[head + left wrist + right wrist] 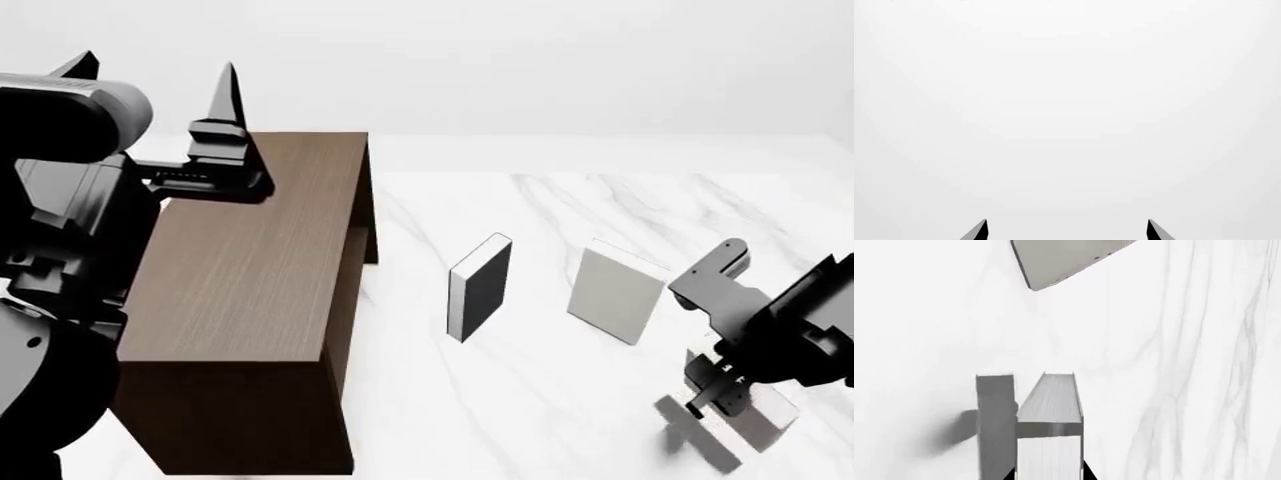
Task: Pick up the book on the right and place it under the cabinet shelf.
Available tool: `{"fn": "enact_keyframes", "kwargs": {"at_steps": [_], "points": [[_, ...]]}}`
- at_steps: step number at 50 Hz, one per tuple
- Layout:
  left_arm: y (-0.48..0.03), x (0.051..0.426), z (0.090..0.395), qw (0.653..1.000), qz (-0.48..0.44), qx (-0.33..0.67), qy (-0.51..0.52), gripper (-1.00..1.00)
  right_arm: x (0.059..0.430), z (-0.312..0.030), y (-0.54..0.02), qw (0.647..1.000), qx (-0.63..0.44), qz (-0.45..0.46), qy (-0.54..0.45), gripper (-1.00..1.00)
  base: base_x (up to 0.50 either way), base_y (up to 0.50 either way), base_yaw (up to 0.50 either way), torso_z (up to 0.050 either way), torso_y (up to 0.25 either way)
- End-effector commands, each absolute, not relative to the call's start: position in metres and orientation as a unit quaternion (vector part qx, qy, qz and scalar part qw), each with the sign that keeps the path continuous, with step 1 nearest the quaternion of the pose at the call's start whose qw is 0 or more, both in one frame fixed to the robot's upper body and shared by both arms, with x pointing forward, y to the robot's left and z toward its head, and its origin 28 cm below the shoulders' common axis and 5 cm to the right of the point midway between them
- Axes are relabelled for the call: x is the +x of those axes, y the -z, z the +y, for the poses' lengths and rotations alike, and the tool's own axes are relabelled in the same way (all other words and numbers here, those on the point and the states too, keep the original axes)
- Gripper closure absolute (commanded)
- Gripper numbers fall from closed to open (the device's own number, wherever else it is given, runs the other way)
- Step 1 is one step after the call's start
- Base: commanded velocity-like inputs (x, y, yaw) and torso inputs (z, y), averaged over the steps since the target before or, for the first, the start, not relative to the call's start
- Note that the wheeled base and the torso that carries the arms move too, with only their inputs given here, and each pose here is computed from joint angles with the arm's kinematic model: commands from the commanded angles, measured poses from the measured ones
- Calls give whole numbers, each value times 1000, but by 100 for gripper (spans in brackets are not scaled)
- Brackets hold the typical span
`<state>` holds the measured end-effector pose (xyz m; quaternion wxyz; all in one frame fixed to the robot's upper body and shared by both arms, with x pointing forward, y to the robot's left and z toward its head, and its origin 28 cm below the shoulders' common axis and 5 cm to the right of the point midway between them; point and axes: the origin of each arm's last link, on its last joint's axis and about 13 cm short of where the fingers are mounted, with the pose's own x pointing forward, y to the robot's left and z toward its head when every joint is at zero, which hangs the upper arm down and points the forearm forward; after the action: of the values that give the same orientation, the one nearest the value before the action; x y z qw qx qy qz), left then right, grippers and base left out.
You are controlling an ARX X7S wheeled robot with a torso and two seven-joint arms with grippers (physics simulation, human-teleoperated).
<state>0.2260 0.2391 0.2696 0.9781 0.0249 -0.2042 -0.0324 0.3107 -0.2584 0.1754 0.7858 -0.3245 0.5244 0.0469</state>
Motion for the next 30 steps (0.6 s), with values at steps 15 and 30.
{"fn": "enact_keyframes", "kwargs": {"at_steps": [15, 30], "points": [[-273, 226, 240, 977, -210, 27, 32, -100, 283, -238, -245, 808, -328, 478, -105, 100, 0, 0, 0, 0, 0], [-270, 225, 240, 977, -212, 22, 33, -100, 271, -214, -259, 858, -262, 391, -208, 100, 0, 0, 0, 0, 0]]}}
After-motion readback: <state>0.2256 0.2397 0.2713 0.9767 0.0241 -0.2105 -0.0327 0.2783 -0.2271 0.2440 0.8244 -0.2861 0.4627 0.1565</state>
